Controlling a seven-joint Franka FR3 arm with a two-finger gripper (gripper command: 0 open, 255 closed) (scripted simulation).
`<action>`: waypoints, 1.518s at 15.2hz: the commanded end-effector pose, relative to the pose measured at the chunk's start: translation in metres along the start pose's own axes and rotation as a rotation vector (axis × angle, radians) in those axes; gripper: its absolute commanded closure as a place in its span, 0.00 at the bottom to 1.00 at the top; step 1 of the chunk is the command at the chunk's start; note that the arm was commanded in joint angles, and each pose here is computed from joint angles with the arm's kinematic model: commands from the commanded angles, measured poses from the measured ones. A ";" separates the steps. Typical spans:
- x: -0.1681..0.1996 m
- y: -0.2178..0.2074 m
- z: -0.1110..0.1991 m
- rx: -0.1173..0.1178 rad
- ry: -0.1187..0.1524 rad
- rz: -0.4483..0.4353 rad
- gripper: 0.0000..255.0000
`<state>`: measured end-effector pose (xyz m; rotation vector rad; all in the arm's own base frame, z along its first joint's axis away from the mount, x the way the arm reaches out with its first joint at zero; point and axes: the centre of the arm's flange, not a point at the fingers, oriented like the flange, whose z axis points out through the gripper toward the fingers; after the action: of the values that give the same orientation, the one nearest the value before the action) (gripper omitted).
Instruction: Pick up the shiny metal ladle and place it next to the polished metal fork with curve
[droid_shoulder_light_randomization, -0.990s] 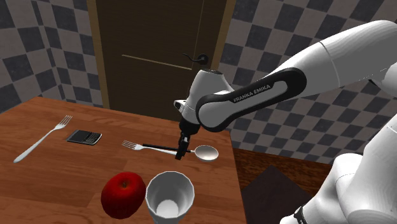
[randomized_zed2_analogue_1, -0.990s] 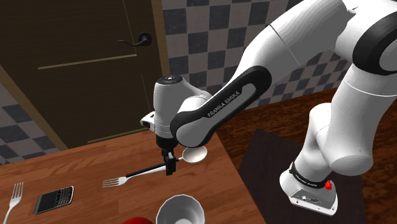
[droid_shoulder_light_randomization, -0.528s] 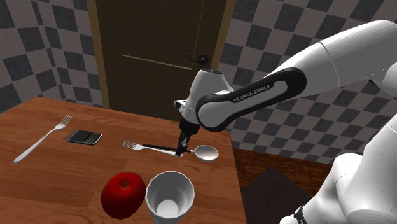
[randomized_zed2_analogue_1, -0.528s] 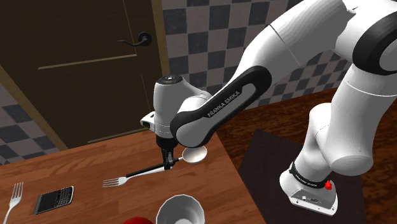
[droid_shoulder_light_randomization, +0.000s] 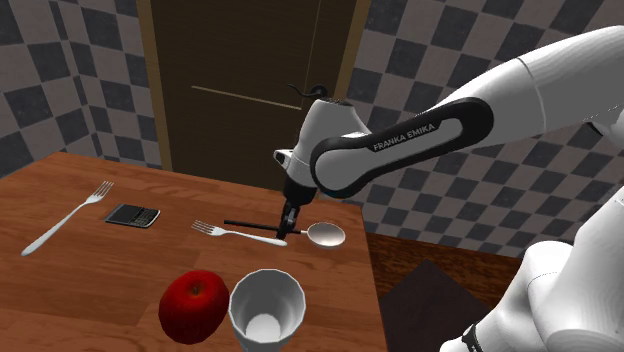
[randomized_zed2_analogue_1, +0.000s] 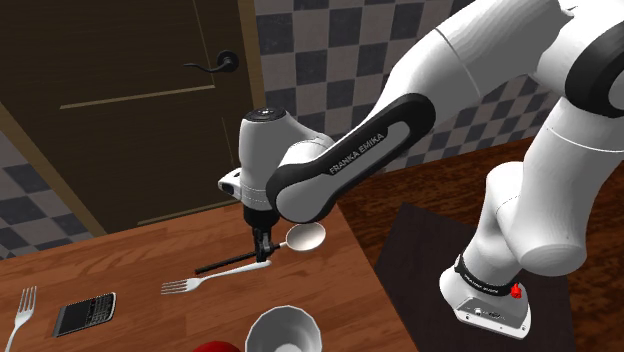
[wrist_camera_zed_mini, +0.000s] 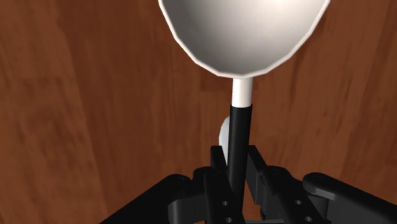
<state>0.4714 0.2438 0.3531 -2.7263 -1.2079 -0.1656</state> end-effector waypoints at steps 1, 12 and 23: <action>0.001 -0.001 -0.011 0.000 0.000 0.000 1.00; 0.011 -0.007 -0.068 0.000 0.000 0.000 1.00; 0.102 0.015 -0.074 0.000 0.000 0.000 1.00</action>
<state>0.5359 0.2876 0.4425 -2.7259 -1.2086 -0.1653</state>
